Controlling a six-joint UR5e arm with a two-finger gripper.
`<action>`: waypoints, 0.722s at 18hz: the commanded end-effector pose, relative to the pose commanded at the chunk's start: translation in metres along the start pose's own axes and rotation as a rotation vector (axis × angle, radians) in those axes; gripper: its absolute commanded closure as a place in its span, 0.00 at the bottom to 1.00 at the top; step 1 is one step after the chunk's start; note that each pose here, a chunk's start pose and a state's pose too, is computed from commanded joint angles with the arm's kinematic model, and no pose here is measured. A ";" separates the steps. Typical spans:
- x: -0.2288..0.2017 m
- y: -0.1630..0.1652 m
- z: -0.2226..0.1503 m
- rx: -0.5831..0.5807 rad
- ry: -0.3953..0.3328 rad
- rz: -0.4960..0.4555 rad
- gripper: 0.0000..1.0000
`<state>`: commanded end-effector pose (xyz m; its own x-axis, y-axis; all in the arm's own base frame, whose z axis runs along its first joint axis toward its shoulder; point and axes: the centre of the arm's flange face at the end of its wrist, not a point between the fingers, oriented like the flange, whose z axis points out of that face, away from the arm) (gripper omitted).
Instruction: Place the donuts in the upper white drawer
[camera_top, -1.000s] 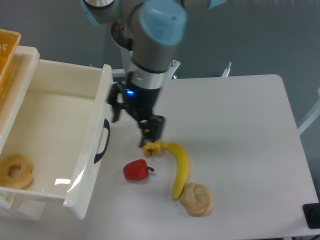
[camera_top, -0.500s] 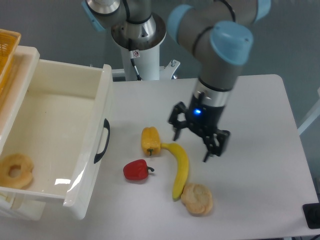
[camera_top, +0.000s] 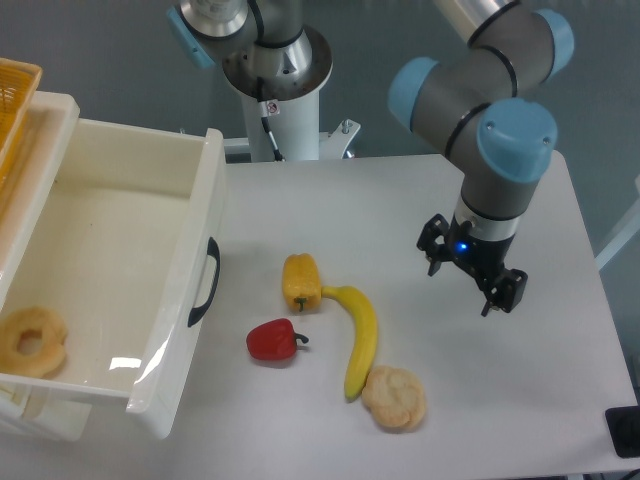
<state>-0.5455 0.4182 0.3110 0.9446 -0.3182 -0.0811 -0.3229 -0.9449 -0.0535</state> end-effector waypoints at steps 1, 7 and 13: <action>-0.003 0.000 0.009 0.000 0.001 0.001 0.00; -0.014 0.008 0.017 -0.004 0.002 0.077 0.00; -0.015 0.012 0.017 -0.006 0.000 0.115 0.00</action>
